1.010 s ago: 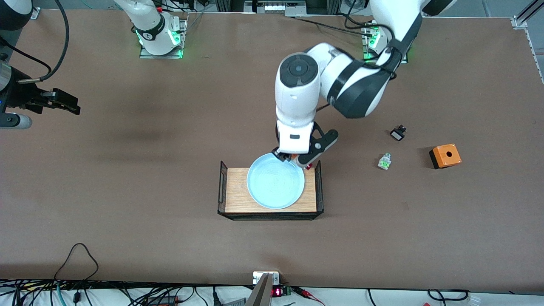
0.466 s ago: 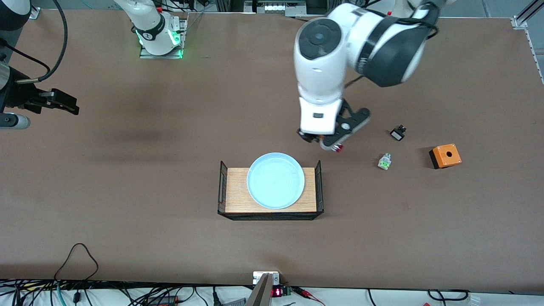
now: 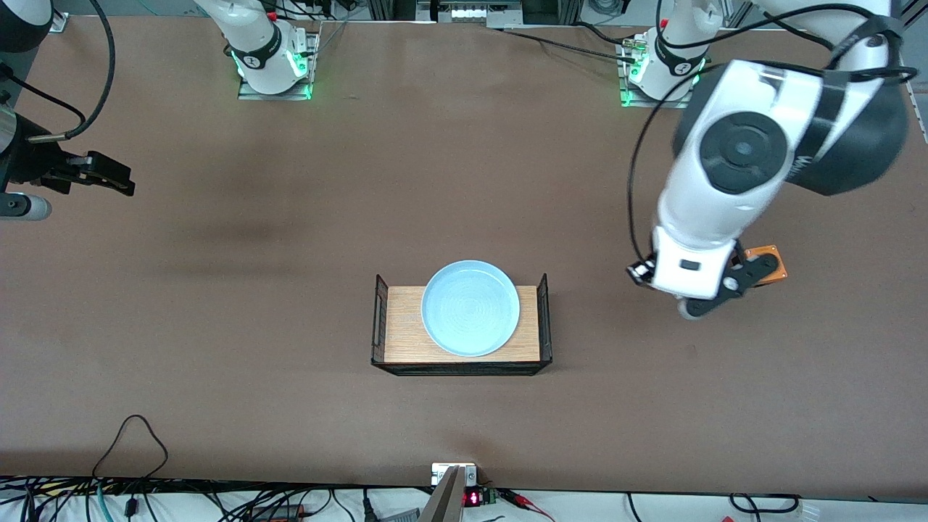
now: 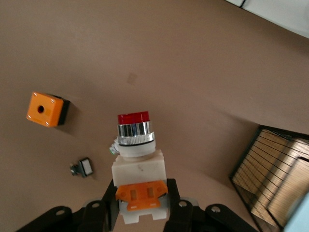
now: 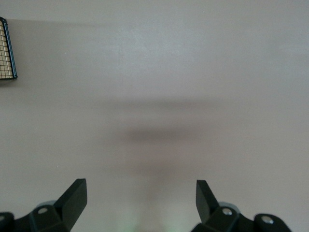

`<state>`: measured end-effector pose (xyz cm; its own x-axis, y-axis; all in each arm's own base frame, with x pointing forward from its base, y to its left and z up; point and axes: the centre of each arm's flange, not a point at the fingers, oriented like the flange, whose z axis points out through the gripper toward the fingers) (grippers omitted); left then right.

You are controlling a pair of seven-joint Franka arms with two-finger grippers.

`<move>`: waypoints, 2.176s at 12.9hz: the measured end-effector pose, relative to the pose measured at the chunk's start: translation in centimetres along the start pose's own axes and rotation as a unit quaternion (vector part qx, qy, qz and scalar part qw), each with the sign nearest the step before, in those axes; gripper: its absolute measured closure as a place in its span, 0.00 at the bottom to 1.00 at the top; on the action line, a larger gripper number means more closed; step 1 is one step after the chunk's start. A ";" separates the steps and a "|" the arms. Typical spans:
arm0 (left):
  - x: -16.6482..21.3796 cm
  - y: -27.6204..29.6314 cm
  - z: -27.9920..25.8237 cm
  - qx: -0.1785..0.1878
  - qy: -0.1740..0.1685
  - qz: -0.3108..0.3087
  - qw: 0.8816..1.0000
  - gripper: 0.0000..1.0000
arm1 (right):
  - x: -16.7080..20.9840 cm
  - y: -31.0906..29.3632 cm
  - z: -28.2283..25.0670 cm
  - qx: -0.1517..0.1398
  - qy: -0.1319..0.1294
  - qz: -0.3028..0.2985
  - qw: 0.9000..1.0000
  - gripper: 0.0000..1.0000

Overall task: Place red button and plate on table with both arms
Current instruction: 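Carry the red button with the left gripper beside the orange box, then lower the red button onto the table and open the left gripper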

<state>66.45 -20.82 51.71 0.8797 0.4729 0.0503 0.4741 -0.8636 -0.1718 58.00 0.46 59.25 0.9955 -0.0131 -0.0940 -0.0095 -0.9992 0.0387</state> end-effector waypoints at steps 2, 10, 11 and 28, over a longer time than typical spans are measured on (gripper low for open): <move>3.0 -3.0 1.4 0.006 -0.010 0.025 1.000 0.58 | 0.0 -0.2 0.0 0.000 0.000 -0.001 1.000 0.00; 6.4 -6.3 6.2 -0.015 -0.014 0.069 0.997 0.58 | 0.0 -0.3 0.0 0.000 0.000 -0.002 1.000 0.00; 6.3 -6.6 7.3 -0.021 -0.006 0.074 0.997 0.58 | 0.0 -0.3 0.0 0.000 0.000 -0.002 1.000 0.00; 2.4 -21.5 29.3 -0.078 -0.017 0.262 0.962 0.58 | 0.0 -0.4 0.0 0.000 0.000 -0.004 1.000 0.00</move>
<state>57.22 4.02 26.73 0.9989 -0.0308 -0.0360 -0.0313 -0.9994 -0.0139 58.00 0.88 59.25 0.9956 -0.0056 -0.0937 -0.0020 -0.9993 0.0383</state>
